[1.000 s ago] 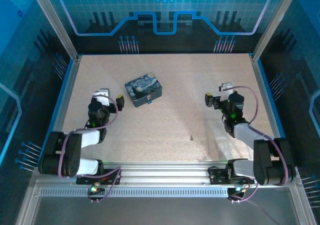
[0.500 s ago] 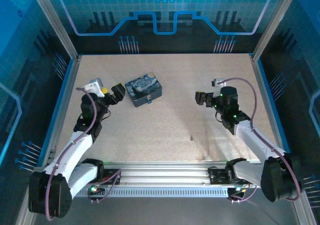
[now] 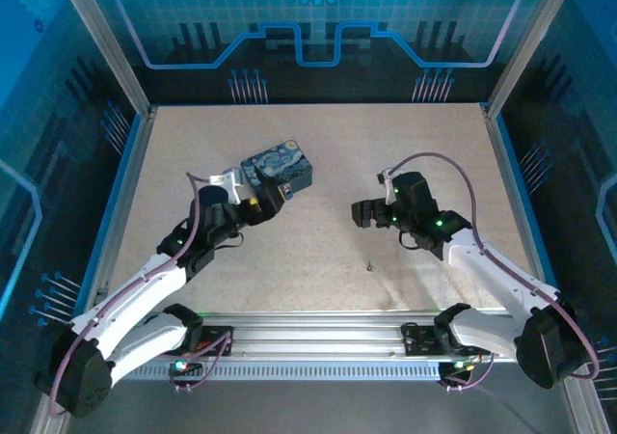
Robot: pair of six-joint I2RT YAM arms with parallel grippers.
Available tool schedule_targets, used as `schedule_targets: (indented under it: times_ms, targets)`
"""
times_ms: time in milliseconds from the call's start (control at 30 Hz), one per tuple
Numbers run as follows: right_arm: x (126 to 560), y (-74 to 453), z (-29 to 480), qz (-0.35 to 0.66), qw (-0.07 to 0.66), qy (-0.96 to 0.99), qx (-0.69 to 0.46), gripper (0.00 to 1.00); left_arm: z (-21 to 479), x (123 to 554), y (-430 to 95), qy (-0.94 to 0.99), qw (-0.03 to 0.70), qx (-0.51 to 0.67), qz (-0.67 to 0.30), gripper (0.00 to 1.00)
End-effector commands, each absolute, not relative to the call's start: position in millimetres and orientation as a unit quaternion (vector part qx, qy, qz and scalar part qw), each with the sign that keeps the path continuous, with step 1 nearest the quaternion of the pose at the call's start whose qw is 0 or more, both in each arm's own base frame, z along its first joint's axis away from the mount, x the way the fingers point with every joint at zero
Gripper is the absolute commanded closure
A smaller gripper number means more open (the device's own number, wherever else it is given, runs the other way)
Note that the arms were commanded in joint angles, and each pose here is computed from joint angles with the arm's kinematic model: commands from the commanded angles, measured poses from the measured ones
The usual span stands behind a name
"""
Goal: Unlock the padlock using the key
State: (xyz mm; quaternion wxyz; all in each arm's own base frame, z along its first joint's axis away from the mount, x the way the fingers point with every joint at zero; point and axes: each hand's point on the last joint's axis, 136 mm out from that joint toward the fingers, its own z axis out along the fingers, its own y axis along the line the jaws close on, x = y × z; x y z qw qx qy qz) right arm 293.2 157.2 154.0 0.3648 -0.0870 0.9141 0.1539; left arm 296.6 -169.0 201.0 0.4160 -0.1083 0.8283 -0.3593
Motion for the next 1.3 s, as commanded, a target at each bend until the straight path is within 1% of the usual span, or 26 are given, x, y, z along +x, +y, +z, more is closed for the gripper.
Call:
schedule_targets:
  times_ms: [0,233,400,633,867,1267]
  targets:
    - [264,153,140,0.149,0.305,0.938,-0.068,0.0,194,290,-180,0.836,0.398,-0.113,-0.361,0.01]
    - [222,149,98,0.141,0.226,0.961,-0.07,0.01,165,272,-217,0.844,0.36,-0.092,-0.387,0.01]
    - [204,146,73,0.139,0.189,0.969,-0.078,0.12,150,266,-235,0.849,0.341,-0.079,-0.395,0.01]
    - [194,155,54,0.15,0.158,0.971,-0.098,0.29,145,268,-242,0.85,0.336,-0.075,-0.399,0.01]
    - [190,160,37,0.139,0.127,0.976,-0.113,0.4,145,268,-240,0.85,0.34,-0.072,-0.396,0.01]
    - [185,160,20,0.13,0.1,0.98,-0.112,0.53,143,268,-239,0.852,0.339,-0.074,-0.392,0.01]
